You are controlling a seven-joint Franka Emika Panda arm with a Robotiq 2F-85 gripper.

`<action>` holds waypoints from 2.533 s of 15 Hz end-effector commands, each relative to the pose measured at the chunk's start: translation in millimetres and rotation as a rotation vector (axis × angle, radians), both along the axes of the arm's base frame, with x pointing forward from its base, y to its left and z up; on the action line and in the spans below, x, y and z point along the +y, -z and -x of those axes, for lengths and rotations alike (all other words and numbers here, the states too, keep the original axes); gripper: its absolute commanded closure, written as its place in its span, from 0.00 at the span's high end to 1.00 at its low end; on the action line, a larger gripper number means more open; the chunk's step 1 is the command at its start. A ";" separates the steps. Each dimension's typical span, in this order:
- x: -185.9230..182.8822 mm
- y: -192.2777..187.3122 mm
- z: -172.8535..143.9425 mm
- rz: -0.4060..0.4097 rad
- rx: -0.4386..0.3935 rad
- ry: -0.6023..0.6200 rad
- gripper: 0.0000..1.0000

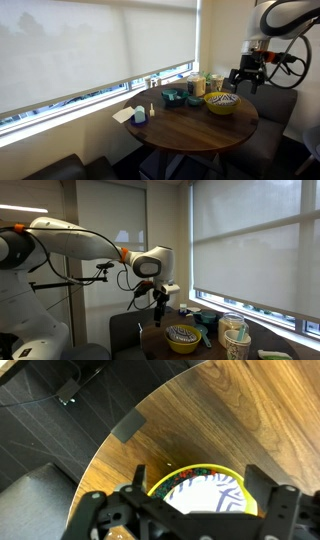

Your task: Remove the paper plate from the yellow bowl and put it on the table

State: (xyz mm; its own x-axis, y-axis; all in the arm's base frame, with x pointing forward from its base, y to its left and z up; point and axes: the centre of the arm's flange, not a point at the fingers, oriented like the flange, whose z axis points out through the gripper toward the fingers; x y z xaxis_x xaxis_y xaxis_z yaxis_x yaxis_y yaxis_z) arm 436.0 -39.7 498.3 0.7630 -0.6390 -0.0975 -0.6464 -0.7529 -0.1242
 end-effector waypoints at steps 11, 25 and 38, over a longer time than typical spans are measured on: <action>-37.9 14.2 -20.4 -0.054 -0.013 0.332 1.00; -36.1 44.0 -32.6 -0.022 0.063 0.399 0.27; -46.5 -12.5 5.6 -0.010 -0.077 0.457 0.01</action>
State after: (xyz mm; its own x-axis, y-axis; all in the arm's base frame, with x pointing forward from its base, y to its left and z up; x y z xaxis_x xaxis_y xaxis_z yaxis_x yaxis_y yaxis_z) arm 459.7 -81.5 469.3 0.4327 -0.8901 -0.1431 -0.9004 -0.4188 -0.1177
